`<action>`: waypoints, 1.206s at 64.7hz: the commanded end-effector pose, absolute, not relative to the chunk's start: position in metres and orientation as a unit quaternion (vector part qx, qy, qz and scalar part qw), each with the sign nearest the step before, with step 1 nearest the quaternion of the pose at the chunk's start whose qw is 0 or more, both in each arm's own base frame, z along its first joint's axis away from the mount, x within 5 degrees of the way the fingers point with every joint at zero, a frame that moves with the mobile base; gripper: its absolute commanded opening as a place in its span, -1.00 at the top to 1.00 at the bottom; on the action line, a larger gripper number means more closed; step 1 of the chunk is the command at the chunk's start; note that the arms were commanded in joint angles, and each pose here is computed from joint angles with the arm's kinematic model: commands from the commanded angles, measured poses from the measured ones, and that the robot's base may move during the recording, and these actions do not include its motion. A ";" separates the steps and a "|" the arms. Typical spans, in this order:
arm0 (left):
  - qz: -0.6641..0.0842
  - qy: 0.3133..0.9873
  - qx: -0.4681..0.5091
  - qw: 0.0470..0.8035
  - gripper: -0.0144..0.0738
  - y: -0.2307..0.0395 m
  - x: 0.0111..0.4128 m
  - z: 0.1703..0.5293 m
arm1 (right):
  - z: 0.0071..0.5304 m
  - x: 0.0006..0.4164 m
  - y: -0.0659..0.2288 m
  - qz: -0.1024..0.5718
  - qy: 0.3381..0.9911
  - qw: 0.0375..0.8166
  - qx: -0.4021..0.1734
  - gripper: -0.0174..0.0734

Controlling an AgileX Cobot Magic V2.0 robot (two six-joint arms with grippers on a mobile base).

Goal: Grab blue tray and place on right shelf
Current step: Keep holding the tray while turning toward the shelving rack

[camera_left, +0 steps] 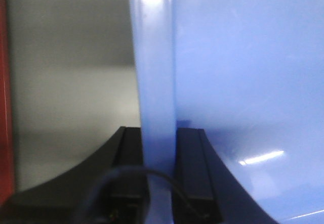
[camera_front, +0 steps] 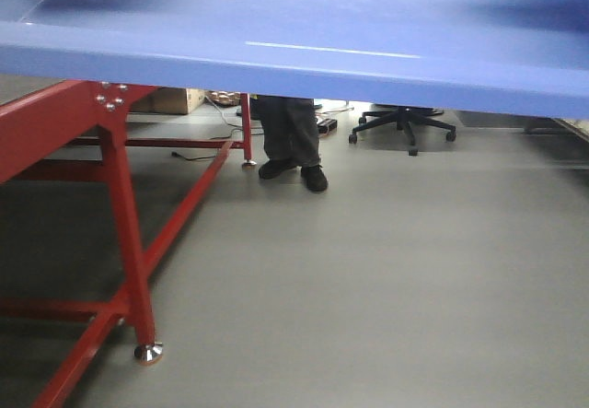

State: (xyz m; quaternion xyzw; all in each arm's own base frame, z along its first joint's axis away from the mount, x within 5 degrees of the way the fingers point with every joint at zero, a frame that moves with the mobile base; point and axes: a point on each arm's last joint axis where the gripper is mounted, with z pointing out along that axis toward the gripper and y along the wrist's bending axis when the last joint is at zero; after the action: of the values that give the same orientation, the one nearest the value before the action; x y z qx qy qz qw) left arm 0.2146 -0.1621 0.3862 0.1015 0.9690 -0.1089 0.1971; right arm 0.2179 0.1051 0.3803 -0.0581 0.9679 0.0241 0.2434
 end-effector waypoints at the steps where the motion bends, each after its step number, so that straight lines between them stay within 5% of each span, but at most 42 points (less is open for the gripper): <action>1: -0.126 0.968 0.111 0.186 0.78 -0.160 0.200 0.401 | 0.395 0.216 0.107 0.044 0.953 0.289 -0.082 0.49; 78: -0.131 0.968 0.111 0.182 0.78 -0.161 0.199 0.401 | 0.395 0.216 0.107 0.044 0.953 0.289 -0.082 0.49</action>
State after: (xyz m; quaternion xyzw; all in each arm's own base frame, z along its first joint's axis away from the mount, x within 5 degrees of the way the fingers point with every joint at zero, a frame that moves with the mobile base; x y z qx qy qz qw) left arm 0.2144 -0.1623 0.3862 0.1013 0.9691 -0.1105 0.1961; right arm 0.2179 0.1051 0.3803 -0.0581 0.9679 0.0241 0.2434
